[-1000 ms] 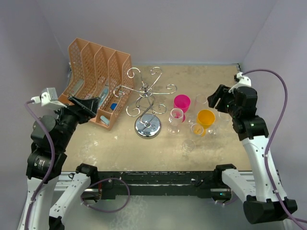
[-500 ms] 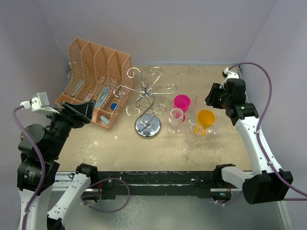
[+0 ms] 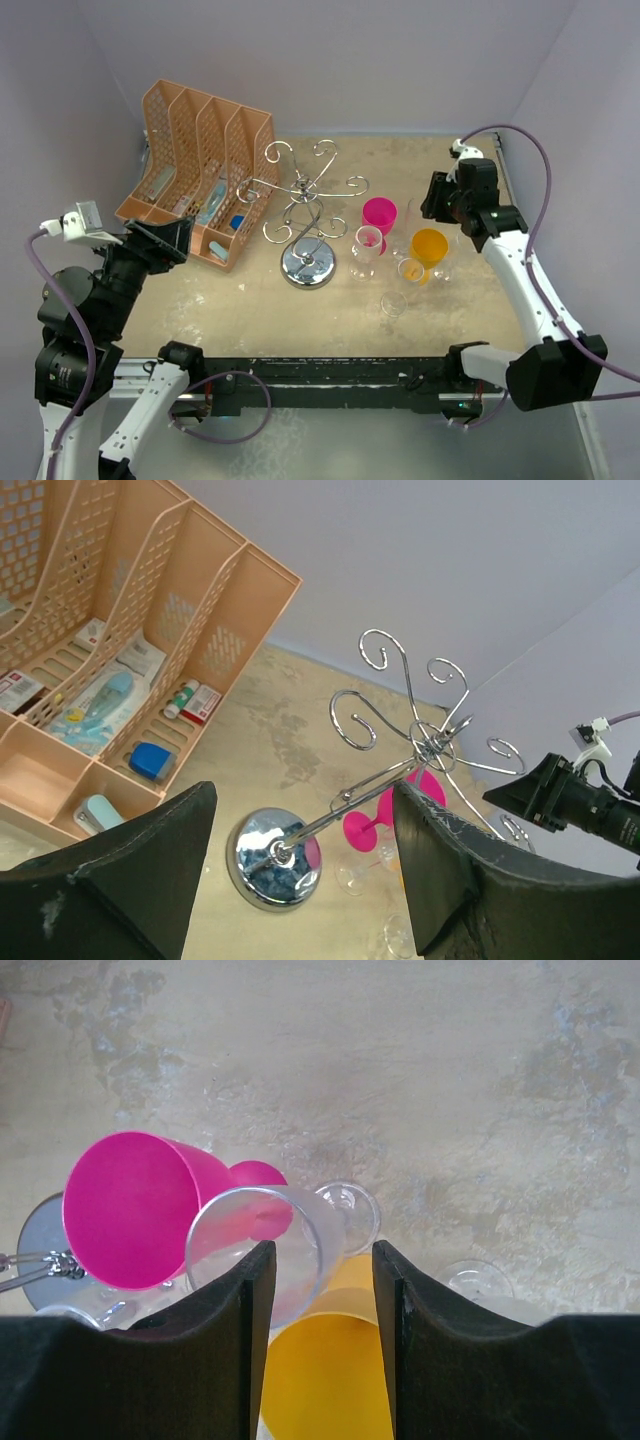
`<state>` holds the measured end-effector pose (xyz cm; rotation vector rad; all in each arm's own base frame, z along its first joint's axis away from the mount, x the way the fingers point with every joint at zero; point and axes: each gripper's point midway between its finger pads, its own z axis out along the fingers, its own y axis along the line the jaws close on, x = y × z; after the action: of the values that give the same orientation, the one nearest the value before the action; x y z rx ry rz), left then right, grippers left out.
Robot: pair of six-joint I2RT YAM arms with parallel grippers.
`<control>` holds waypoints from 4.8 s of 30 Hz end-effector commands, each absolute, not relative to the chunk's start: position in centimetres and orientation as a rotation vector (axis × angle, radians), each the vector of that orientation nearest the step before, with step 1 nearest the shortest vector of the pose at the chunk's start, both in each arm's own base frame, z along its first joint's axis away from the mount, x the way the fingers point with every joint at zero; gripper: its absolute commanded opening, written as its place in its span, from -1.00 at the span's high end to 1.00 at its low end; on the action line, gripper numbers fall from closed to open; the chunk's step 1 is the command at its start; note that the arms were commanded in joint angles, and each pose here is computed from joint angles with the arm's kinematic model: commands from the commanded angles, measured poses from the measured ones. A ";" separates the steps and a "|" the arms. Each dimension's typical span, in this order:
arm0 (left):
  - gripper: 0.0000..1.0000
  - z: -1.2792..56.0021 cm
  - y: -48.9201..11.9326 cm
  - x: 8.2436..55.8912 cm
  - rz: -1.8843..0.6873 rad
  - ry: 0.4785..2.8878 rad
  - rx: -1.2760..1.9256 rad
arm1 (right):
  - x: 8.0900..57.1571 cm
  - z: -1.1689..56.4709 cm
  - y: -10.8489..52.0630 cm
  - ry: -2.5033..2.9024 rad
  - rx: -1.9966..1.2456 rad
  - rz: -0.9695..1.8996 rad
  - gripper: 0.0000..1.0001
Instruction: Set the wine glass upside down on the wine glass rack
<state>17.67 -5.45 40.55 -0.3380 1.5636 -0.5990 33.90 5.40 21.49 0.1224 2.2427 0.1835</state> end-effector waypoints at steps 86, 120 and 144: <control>-0.16 52.0 -32.5 29.1 -1.695 1.329 -0.382 | 24.4 51.7 8.4 0.945 0.507 1.099 1.00; 0.64 52.7 -33.1 30.9 -1.678 1.066 -0.717 | 24.2 47.4 13.5 1.154 0.397 1.318 1.00; 1.00 56.8 -23.9 33.1 -1.066 1.204 -0.426 | 25.5 44.0 13.7 1.316 0.345 1.145 -0.06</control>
<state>34.36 -28.26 52.94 -0.5488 1.2310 -1.2491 25.88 13.62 42.38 0.4172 1.3468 1.1728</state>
